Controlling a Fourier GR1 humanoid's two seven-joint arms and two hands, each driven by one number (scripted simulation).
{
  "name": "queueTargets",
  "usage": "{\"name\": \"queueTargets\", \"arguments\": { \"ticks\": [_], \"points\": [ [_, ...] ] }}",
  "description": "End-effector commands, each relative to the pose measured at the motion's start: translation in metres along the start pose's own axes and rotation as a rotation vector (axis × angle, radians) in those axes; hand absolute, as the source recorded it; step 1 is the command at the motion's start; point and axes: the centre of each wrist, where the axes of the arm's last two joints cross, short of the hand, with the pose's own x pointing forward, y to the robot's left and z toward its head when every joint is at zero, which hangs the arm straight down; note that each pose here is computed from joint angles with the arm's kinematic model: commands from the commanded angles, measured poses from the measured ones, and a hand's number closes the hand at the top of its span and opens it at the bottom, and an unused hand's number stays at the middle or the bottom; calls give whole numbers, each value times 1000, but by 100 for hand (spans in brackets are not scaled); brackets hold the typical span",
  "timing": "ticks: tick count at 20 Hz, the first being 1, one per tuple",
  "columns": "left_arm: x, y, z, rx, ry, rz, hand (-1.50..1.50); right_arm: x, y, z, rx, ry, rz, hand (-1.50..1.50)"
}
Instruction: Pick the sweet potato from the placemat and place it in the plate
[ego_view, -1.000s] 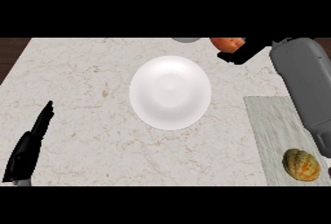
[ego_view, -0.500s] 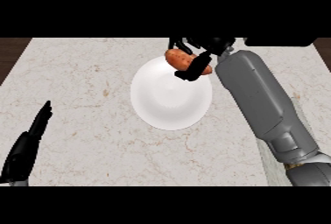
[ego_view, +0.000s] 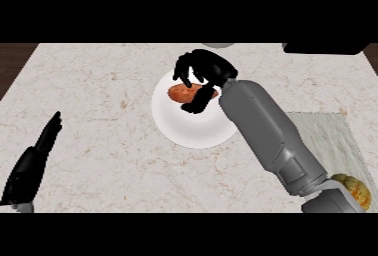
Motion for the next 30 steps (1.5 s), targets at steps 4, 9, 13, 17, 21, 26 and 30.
{"name": "queueTargets", "arguments": {
  "ticks": [4, 9, 13, 17, 21, 26, 30],
  "points": [
    [2, 2, -15, -3, -9, -8, 0, -12, 29, -3, -35, 136, -60, -150],
    [-9, -14, 9, 22, -6, 5, 0, -14, 13, -1, -131, 43, -219, -150],
    [4, -6, 0, 12, -14, 1, 0, -31, 9, 8, -319, 62, -357, -150],
    [-5, 7, -4, 21, -11, -3, 0, -47, -35, 20, -422, 121, -447, -150],
    [-4, 6, -1, 21, 6, 8, 0, -84, -82, 61, -492, 48, -611, -150],
    [-6, 2, -5, -24, -37, -3, 0, -124, -99, 103, -519, 12, -648, -150],
    [-3, -10, -5, -8, -36, 6, 0, -149, -104, 137, -537, -41, -624, -150]
  ]
}}
